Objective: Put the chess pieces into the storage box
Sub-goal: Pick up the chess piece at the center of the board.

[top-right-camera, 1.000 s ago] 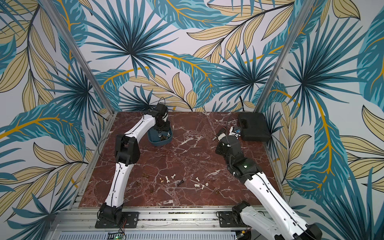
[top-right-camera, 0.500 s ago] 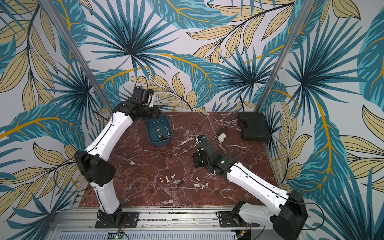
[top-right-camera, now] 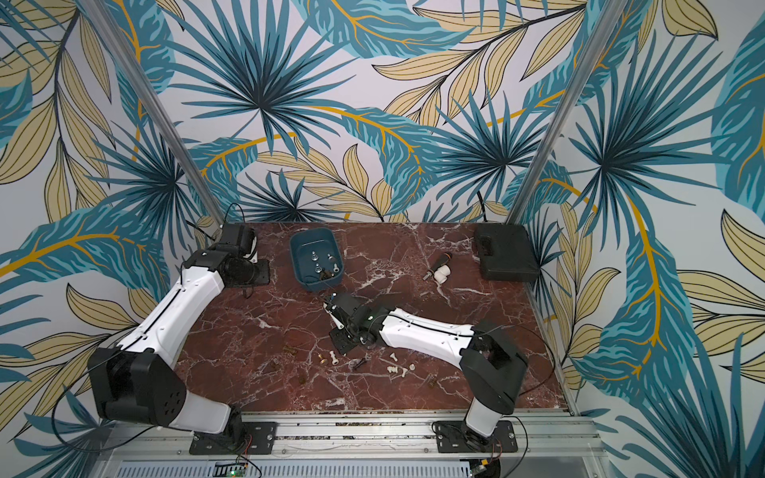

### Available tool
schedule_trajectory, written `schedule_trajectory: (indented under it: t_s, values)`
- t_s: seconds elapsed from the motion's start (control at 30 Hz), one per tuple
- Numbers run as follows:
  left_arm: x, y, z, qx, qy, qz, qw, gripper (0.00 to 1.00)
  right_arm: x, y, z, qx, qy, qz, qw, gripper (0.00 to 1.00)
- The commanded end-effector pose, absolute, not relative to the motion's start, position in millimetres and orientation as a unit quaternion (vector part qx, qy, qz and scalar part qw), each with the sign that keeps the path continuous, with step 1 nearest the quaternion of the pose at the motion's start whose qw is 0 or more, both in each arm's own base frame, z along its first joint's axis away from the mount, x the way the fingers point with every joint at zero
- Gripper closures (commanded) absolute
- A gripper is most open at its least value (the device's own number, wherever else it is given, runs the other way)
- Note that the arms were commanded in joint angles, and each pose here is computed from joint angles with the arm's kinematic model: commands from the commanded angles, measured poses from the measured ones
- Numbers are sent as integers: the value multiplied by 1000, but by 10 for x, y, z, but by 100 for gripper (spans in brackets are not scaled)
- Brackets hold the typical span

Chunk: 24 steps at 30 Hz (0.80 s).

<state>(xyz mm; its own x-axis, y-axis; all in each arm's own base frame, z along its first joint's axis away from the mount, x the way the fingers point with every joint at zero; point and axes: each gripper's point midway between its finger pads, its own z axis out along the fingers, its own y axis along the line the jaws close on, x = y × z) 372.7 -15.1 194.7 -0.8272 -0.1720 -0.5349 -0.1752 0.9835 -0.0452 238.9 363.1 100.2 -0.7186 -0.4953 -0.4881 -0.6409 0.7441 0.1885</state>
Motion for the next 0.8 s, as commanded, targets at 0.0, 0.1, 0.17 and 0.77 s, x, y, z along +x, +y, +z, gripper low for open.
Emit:
schedule_trajectory:
  t_s: [0.0,0.1,0.17,0.77]
  values:
    - [3814,20,2221,-103,939,19,328,58,2268,3787,930,-344,905,170,184,64]
    - [3800,280,2276,-135,933,39,331,58,2172,3914,865,-350,904,175,173,64]
    - [3765,486,2293,-165,927,47,333,58,2148,3959,803,-347,907,172,167,64]
    - [3729,693,2279,-200,917,16,344,58,2082,4061,319,-356,921,116,107,62]
